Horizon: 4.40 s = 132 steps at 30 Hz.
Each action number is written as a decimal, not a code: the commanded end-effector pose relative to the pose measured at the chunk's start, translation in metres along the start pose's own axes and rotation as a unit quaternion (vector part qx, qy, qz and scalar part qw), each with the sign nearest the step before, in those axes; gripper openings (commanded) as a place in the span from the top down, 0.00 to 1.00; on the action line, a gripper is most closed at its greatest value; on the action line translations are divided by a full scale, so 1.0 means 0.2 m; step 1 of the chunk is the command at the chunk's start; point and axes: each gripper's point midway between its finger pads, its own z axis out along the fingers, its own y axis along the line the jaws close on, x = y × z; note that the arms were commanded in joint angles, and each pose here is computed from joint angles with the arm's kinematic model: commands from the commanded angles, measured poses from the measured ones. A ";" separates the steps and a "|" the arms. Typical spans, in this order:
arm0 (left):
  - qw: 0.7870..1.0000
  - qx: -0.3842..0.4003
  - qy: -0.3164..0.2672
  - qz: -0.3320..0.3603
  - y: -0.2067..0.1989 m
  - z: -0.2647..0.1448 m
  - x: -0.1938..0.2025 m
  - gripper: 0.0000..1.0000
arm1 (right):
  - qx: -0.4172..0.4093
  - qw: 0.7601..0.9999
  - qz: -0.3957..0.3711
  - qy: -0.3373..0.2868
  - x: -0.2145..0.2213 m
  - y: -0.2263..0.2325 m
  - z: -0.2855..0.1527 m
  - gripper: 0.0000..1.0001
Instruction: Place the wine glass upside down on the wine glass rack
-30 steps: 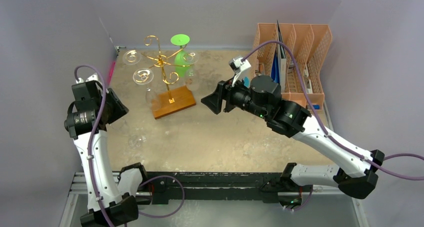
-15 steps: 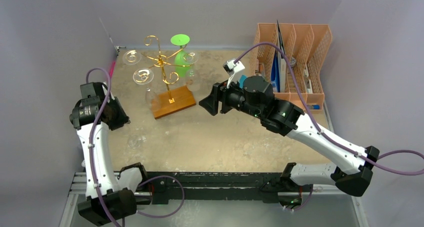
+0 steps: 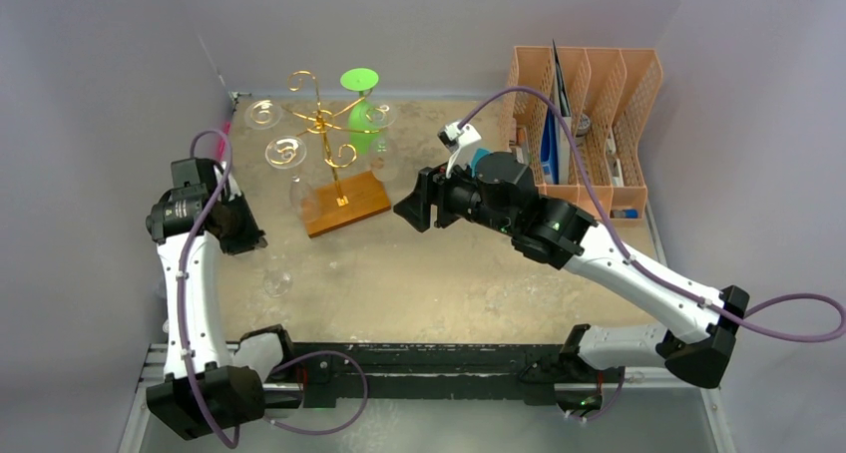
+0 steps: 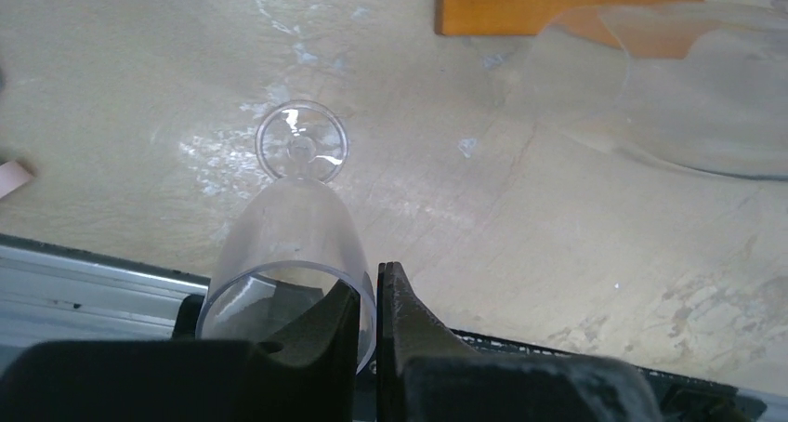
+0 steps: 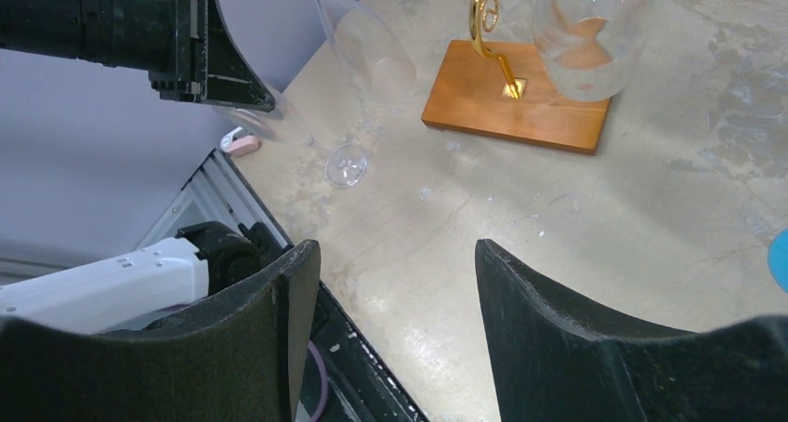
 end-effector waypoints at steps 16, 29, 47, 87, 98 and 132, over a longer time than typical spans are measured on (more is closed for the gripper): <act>0.938 0.319 -0.003 0.134 -0.60 -0.34 0.13 1.00 | 0.053 0.996 0.065 -0.007 0.07 -0.10 -0.02 0.36; 0.874 0.468 0.004 0.127 -0.79 -0.51 0.25 1.00 | 0.032 0.948 0.316 -0.018 0.32 -0.12 0.09 0.40; 0.812 0.554 -0.143 0.117 -0.97 -0.79 -0.01 1.00 | 0.012 0.845 0.528 -0.082 0.06 -0.05 0.03 0.40; 0.780 0.600 -0.142 0.103 -0.97 -0.88 0.10 1.00 | -0.034 0.773 0.616 -0.144 -0.20 -0.01 0.31 0.77; 0.795 0.586 -0.135 0.085 -0.95 -0.86 0.12 0.87 | -0.026 0.771 0.615 -0.164 -0.24 -0.03 0.30 1.00; 0.800 0.528 -0.234 0.162 -0.93 -1.07 -0.01 0.41 | -0.086 0.962 -0.205 -0.159 -0.15 0.02 -0.29 1.00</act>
